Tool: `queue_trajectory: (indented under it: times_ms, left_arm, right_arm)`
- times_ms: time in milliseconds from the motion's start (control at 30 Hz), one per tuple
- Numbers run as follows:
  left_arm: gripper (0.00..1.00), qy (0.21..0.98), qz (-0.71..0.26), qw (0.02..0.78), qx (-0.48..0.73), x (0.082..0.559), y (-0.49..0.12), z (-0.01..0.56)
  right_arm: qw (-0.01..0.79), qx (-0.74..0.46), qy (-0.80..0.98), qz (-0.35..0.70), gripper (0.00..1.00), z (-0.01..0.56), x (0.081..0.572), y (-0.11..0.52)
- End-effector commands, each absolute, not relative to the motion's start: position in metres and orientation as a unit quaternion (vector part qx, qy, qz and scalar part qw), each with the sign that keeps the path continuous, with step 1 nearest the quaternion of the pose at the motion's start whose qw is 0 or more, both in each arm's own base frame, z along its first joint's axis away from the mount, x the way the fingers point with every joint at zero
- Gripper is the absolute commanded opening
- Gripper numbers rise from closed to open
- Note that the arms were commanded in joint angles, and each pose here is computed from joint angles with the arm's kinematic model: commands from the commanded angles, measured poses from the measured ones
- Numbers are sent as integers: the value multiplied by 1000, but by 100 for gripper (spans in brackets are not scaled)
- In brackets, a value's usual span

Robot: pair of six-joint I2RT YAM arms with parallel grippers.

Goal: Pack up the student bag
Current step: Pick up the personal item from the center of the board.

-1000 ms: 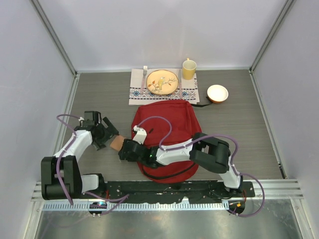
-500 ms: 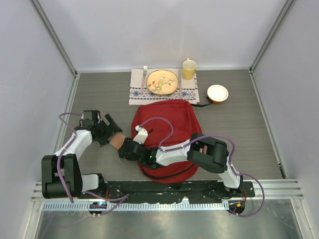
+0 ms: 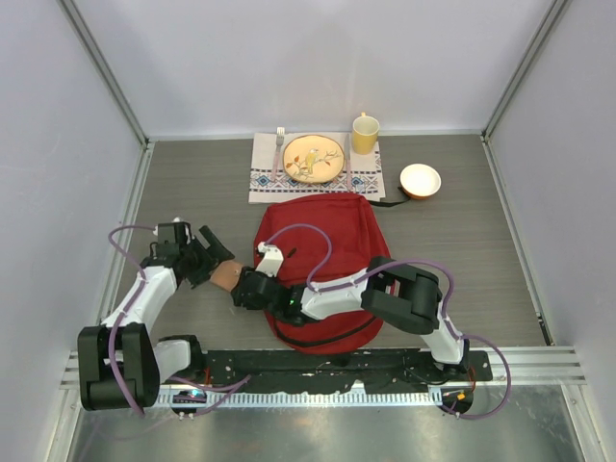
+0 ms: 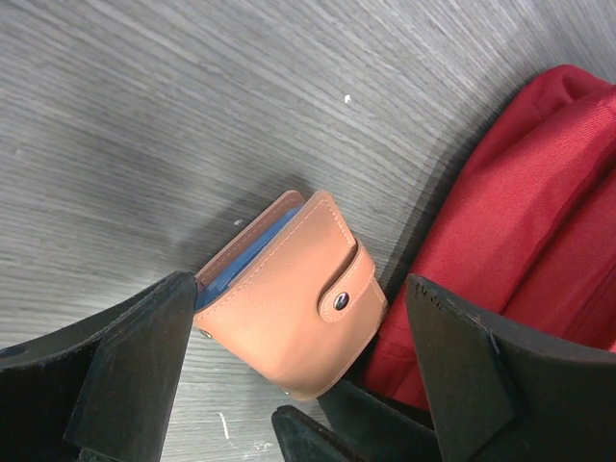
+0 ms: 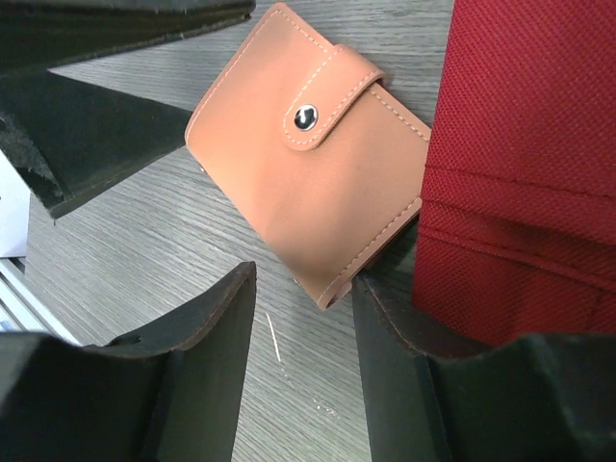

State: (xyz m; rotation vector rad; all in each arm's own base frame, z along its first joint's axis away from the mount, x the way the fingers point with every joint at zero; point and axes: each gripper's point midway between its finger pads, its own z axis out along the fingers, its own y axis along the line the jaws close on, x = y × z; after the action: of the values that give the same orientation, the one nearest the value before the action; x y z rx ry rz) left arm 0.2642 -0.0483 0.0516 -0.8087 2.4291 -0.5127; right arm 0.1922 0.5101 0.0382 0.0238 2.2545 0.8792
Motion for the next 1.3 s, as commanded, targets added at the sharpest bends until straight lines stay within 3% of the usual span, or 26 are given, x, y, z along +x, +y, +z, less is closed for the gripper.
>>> queue_trajectory:
  times_ms: [0, 400, 667, 800, 1000, 1267]
  left_arm:
    - [92, 899, -187, 241, -313, 249, -50, 47]
    - [92, 899, -161, 246, -324, 234, -41, 44]
    - [91, 899, -167, 241, -324, 232, -43, 41]
    - [91, 899, -171, 243, -323, 233, -45, 42]
    - [100, 891, -181, 272, -314, 240, -45, 70]
    - [99, 862, -179, 360, -310, 254, -34, 149]
  right_arm:
    - [387, 18, 838, 385, 48, 96, 206, 523]
    - [388, 7, 817, 426, 27, 114, 203, 529]
    - [382, 2, 812, 441, 25, 118, 205, 534]
    - [372, -6, 819, 437, 1, 110, 204, 538]
    - [397, -36, 816, 418, 1, 123, 203, 526]
    - [426, -73, 781, 450, 1, 175, 190, 500]
